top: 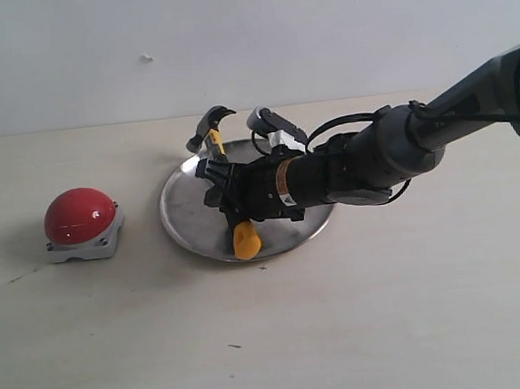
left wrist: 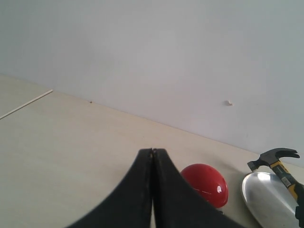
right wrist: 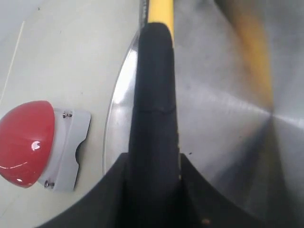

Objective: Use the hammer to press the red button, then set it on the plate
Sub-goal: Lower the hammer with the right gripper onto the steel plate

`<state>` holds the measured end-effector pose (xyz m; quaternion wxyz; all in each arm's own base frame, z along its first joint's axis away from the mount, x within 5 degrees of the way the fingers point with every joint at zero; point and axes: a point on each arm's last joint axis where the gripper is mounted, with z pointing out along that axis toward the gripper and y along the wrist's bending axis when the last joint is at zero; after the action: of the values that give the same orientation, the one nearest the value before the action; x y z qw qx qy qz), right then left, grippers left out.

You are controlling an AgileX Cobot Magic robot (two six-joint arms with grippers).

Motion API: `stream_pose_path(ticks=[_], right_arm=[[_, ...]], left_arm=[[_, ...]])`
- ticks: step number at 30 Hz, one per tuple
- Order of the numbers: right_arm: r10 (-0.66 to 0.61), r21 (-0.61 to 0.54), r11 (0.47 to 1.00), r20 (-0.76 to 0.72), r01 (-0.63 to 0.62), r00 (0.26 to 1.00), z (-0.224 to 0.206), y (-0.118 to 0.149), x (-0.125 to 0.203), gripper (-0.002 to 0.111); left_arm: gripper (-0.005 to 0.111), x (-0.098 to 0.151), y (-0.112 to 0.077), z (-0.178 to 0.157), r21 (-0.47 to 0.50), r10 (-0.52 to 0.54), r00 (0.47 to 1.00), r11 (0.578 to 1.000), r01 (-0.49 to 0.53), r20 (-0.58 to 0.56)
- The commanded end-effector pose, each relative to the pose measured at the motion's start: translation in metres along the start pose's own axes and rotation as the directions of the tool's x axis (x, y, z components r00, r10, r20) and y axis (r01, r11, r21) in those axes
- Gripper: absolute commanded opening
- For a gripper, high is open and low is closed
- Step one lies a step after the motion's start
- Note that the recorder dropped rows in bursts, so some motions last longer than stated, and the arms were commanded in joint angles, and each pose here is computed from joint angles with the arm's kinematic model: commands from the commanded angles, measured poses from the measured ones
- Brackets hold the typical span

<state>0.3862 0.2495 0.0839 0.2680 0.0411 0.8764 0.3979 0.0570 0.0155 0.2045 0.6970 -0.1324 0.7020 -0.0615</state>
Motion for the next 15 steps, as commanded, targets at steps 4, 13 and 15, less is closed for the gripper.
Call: stream_pose_path(ticks=[4, 13, 15], right_arm=[[-0.07, -0.025, 0.997, -0.001, 0.07, 0.998, -0.0015, 0.0076, -0.0039, 0.0], [-0.069, -0.018, 0.997, -0.004, 0.069, 0.998, -0.0015, 0.0069, -0.0036, 0.012], [-0.071, -0.011, 0.997, -0.005, 0.071, 0.997, -0.0015, 0.0063, -0.0036, 0.018]], left_arm=[[0.0, 0.0008, -0.0001, -0.0003, 0.005, -0.007, 1.0, 1.0, 0.007, 0.002], [0.0, 0.0008, -0.0001, -0.0003, 0.005, -0.007, 1.0, 1.0, 0.007, 0.002], [0.0, 0.0008, -0.0001, -0.0003, 0.005, -0.007, 1.0, 1.0, 0.007, 0.002]])
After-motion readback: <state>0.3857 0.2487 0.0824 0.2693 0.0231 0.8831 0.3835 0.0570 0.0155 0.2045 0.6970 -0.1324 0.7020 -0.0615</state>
